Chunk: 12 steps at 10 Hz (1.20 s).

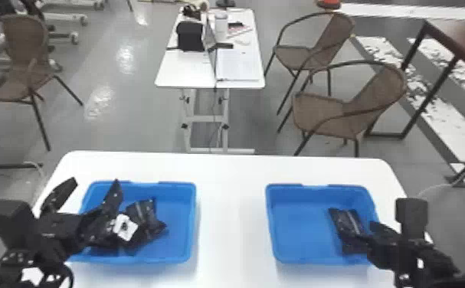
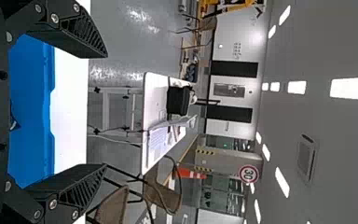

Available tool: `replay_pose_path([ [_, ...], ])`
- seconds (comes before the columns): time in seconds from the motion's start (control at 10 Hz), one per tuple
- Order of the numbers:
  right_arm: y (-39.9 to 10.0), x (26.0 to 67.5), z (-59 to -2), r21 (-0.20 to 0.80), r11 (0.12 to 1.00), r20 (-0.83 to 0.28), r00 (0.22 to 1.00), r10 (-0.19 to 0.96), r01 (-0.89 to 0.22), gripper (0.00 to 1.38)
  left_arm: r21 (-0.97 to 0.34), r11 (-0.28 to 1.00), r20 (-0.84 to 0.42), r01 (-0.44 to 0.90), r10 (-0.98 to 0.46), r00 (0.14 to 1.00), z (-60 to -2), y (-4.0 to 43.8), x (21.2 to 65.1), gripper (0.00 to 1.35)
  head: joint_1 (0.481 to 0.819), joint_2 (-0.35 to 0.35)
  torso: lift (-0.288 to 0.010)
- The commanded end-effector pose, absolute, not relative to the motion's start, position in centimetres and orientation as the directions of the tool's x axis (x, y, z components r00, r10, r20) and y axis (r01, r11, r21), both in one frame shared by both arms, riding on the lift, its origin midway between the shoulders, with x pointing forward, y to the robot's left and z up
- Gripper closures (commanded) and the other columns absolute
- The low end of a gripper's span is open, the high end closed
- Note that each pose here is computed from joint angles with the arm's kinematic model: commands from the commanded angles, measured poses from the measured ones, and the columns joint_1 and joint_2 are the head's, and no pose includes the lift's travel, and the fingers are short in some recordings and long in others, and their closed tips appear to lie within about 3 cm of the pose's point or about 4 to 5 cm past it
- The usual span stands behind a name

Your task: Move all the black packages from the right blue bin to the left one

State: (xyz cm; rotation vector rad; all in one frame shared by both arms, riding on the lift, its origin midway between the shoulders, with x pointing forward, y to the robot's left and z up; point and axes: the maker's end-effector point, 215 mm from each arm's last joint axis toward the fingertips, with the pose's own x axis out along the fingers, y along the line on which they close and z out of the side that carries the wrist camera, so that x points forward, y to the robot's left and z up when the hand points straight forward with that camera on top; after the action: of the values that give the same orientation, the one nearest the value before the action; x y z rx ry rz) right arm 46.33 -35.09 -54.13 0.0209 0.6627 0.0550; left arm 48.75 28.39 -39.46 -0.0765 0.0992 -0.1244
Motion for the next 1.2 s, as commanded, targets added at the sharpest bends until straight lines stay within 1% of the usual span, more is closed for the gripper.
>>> replay_pose_path([
  [0.0, -36.3, 45.5, -55.8, 0.047, 0.999, -0.636, 0.770, 0.037, -0.009, 0.36, -0.086, 0.989, -0.094, 0.118, -0.126, 0.988, -39.5, 28.4, 48.7, 0.21, 0.695, -0.077, 0.000],
  [0.2, -37.4, 45.9, -57.1, 0.035, 0.999, -0.656, 0.754, 0.013, 0.013, 0.36, -0.084, 0.990, -0.091, 0.117, -0.125, 0.988, -39.4, 28.5, 48.7, 0.21, 0.695, -0.094, 0.000],
  [0.3, -37.6, 46.6, -58.1, 0.046, 0.999, -0.661, 0.751, 0.018, 0.017, 0.36, -0.086, 0.989, -0.092, 0.117, -0.125, 0.988, -39.4, 28.4, 48.7, 0.21, 0.695, -0.101, 0.000],
  [0.6, -37.0, 48.5, -59.2, 0.049, 0.999, -0.669, 0.743, 0.021, 0.016, 0.36, -0.087, 0.989, -0.092, 0.119, -0.127, 0.988, -39.4, 28.4, 48.7, 0.21, 0.695, -0.104, 0.000],
  [0.7, -37.0, 48.5, -59.9, 0.049, 0.998, -0.678, 0.735, 0.012, 0.028, 0.36, -0.088, 0.989, -0.090, 0.120, -0.128, 0.988, -39.3, 28.3, 48.8, 0.21, 0.695, -0.102, 0.000],
  [1.1, -38.3, 46.7, -61.6, -0.001, 0.992, -0.713, 0.695, -0.090, 0.128, 0.36, -0.098, 0.989, -0.092, 0.114, -0.123, 0.988, -39.6, 28.5, 48.5, 0.21, 0.695, -0.108, 0.000],
])
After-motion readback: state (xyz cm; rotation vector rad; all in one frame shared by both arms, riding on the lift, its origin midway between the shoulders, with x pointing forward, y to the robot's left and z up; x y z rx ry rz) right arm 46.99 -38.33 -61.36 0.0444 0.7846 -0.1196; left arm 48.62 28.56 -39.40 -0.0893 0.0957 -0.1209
